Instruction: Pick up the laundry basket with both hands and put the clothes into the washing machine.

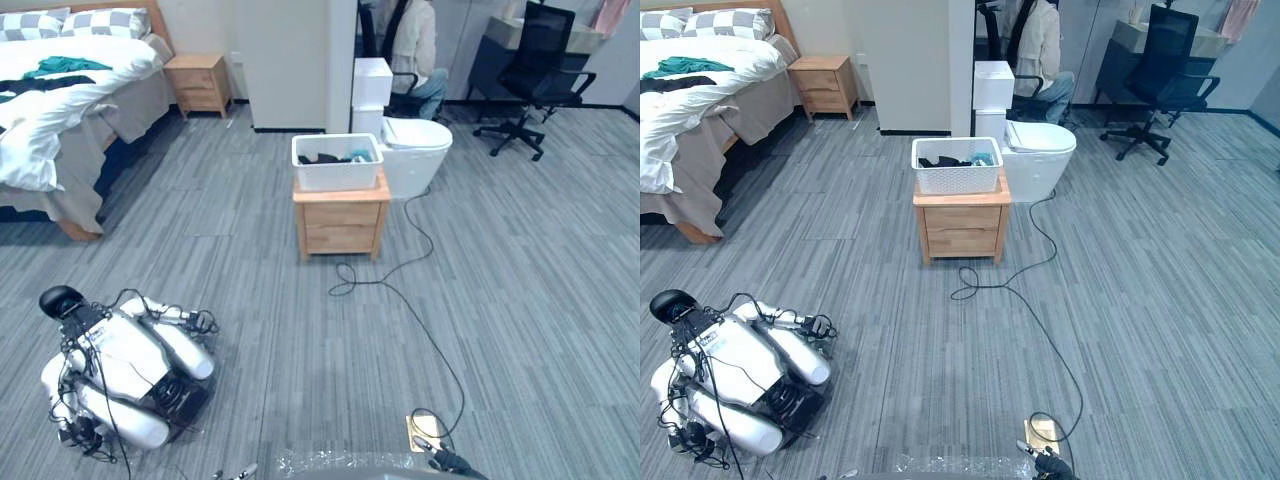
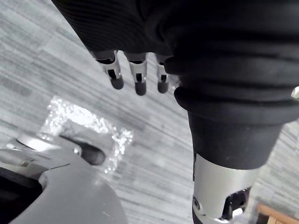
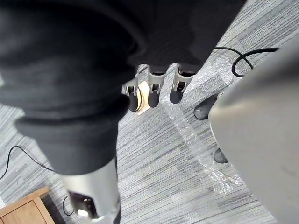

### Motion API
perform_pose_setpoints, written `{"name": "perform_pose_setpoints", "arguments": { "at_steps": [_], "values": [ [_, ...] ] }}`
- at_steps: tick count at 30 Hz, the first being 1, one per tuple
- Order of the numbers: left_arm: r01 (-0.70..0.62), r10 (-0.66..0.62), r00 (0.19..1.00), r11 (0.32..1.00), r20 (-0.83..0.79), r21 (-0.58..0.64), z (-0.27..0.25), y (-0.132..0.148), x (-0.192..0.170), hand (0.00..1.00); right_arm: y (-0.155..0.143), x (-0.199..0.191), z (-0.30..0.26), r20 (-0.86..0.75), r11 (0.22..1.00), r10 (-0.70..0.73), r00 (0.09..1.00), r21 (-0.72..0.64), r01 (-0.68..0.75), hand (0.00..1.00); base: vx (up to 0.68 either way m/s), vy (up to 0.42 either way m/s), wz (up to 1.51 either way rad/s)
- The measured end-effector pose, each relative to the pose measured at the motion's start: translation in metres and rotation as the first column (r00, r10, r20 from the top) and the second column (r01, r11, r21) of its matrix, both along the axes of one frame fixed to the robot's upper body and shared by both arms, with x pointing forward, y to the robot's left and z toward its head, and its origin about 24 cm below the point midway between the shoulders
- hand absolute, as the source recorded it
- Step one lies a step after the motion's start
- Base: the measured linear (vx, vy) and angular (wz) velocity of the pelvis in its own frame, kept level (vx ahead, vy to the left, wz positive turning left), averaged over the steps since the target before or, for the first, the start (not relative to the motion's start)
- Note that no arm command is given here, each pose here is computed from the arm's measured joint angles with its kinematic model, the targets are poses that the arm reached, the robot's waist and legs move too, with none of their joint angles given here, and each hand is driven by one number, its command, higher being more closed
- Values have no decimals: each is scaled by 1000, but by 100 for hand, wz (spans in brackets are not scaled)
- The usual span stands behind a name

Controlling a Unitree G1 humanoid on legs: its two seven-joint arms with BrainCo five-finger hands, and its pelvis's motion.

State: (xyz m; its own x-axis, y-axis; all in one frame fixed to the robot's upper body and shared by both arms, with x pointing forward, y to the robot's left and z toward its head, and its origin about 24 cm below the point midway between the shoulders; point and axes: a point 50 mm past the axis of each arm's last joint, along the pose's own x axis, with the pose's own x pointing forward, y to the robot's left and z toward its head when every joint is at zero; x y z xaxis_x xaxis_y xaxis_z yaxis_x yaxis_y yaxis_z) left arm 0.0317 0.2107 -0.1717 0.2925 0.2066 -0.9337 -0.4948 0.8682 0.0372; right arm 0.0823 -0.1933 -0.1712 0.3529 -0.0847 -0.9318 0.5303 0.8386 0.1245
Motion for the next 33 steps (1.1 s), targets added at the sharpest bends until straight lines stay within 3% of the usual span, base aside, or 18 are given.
{"name": "perform_pose_setpoints", "arguments": {
  "at_steps": [33],
  "values": [
    [18, -18, 1000, 1000, 6, 5, 1, 2, 4, 0, 1, 1, 0, 7, 1000, 6, 1000, 8, -6, 0, 0, -1, 0]
  ]
}}
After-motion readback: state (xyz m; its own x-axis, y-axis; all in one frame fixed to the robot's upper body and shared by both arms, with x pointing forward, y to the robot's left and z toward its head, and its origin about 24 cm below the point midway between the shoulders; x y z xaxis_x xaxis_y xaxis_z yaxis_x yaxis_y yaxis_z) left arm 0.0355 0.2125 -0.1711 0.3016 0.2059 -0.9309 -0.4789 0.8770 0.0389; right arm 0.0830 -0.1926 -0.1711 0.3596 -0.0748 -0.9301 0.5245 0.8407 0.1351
